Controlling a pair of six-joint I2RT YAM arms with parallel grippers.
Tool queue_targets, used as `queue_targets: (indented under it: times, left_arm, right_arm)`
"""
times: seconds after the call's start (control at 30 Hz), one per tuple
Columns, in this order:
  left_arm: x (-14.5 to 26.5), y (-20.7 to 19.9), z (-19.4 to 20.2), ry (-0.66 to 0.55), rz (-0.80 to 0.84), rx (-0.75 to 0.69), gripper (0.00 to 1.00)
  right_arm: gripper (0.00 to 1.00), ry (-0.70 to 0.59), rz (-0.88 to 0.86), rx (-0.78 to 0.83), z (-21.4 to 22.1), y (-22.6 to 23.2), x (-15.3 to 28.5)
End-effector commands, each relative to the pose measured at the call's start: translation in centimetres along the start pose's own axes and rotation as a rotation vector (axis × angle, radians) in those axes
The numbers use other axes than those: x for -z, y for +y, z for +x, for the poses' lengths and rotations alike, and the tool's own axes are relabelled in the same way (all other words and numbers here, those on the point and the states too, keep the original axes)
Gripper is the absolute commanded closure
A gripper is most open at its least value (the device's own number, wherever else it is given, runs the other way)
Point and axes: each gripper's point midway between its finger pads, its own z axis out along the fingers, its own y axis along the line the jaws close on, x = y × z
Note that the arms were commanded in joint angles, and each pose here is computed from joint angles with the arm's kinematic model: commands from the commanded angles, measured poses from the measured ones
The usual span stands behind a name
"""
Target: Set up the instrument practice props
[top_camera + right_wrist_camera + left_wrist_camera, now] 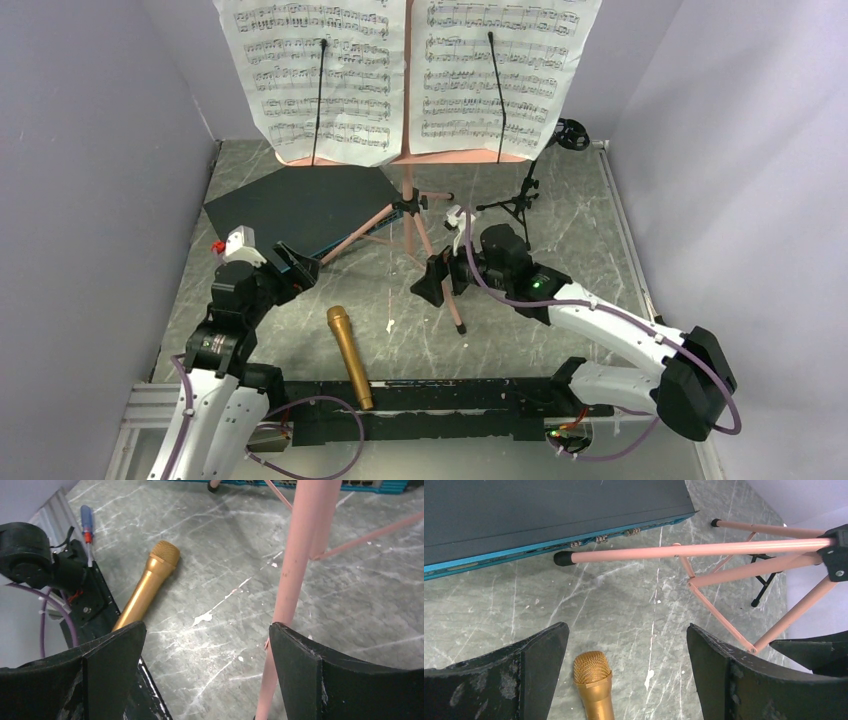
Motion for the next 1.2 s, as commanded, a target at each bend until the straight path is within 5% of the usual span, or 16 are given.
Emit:
queue_targets:
  times: [0.0,0.5,1.17]
  left_arm:
    - [-0.5,-0.4,-0.1,-0.008,0.029,0.003,0.07]
    - [-1.4,0.2,1.0,0.031,0.020,0.002,0.07]
    - [-1.7,0.9,1.9,0.060,-0.005,0.025,0.07]
  right_arm:
    - [0.00,-0.030,0.149,-0.036,-0.1,-2.8,-0.4]
    - [0.00,-0.016,0.225,-0.097,0.0,-4.3,0.3]
    - [0.01,-0.112,0.127,-0.412,0.9,-9.5,2.8]
